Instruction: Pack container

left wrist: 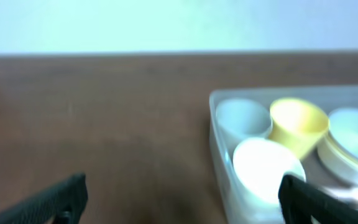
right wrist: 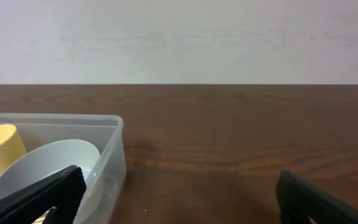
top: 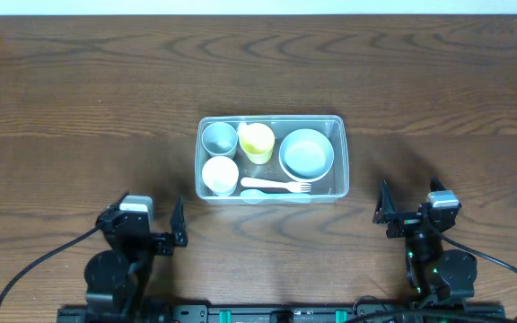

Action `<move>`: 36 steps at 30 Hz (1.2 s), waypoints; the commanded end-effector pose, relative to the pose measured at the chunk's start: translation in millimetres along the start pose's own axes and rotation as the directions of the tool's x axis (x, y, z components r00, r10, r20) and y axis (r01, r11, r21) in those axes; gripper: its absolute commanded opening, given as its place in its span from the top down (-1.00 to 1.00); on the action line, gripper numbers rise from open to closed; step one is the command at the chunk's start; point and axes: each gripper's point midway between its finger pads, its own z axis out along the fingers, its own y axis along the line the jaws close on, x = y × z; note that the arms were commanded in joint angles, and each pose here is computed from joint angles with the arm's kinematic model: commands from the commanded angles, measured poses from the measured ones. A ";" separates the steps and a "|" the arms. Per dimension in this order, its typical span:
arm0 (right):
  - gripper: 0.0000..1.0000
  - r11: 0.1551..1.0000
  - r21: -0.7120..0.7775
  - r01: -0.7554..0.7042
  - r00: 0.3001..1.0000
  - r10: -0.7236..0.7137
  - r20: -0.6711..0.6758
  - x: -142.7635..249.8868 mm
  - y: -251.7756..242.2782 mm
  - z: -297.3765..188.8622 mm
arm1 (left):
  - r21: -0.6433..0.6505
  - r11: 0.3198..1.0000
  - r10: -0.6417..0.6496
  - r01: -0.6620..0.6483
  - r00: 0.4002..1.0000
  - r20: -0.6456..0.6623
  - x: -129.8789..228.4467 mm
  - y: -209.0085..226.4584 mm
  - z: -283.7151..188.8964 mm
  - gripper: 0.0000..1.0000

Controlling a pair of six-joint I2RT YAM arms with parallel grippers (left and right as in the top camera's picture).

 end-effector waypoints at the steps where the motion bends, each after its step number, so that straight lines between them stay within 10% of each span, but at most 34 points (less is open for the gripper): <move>1: -0.98 1.000 -0.016 0.013 1.000 -0.013 0.001 0.4 3.4 -0.3 | -0.026 1.000 0.017 -0.015 0.998 0.068 0.2 5.4 8.3 -0.96; 13: -0.98 1.000 -0.016 0.013 1.000 -0.013 0.001 0.4 3.4 -0.3 | -0.106 0.994 0.020 0.006 0.970 0.242 0.0 24.1 28.6 -0.96; 36: -0.99 1.000 -0.016 0.013 1.000 -0.013 0.001 0.3 3.4 -0.3 | -0.145 0.980 -0.120 0.138 0.985 0.123 34.2 33.9 33.6 -0.96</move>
